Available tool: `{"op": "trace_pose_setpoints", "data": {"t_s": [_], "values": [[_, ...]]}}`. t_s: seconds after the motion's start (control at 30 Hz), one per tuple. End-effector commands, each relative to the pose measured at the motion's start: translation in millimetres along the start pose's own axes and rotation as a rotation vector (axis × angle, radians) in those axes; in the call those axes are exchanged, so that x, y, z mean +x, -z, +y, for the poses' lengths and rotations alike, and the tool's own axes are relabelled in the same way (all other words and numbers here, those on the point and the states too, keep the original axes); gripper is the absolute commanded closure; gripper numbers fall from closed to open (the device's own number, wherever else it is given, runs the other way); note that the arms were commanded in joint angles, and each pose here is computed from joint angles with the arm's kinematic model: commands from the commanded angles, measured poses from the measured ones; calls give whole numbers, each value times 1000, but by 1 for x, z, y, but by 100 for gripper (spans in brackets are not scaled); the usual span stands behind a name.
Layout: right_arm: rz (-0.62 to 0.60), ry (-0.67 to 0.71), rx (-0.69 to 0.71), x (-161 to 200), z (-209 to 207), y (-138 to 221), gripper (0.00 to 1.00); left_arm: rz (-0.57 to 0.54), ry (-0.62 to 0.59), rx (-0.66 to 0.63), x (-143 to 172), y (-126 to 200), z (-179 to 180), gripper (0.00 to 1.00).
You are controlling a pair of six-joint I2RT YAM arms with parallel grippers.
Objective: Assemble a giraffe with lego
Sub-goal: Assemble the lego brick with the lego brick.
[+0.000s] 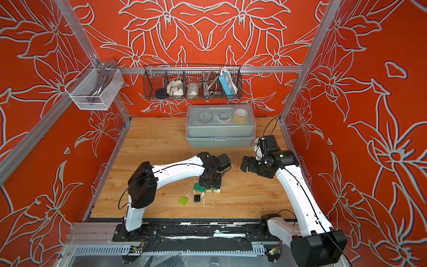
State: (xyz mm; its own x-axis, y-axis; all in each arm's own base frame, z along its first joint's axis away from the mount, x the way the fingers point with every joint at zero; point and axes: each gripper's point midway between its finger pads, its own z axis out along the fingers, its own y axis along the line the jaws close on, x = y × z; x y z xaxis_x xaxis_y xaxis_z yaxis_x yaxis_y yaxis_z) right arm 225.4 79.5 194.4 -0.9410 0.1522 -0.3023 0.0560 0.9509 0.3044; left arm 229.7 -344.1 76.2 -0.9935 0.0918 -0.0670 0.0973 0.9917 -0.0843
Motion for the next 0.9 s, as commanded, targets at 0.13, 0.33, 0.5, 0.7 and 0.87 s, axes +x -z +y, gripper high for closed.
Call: {"op": "trace_pose_setpoints", "data": {"t_s": [0.13, 0.33, 0.5, 0.7, 0.87], "values": [[-9, 10, 19, 0, -4, 3, 0, 26, -15, -58, 1, -7, 8, 47], [-7, 10, 22, 1, -5, 2, 0, 56, -62, -106, 1, -14, 13, 47], [-12, 14, 27, 1, -6, 3, 0, 77, -83, -131, 2, -22, 16, 47], [-17, 15, 30, 0, -6, 5, 0, 97, -89, -149, 7, -36, 18, 47], [-18, 16, 33, 1, -7, 4, 0, 99, -115, -183, 5, -42, 23, 47]]}}
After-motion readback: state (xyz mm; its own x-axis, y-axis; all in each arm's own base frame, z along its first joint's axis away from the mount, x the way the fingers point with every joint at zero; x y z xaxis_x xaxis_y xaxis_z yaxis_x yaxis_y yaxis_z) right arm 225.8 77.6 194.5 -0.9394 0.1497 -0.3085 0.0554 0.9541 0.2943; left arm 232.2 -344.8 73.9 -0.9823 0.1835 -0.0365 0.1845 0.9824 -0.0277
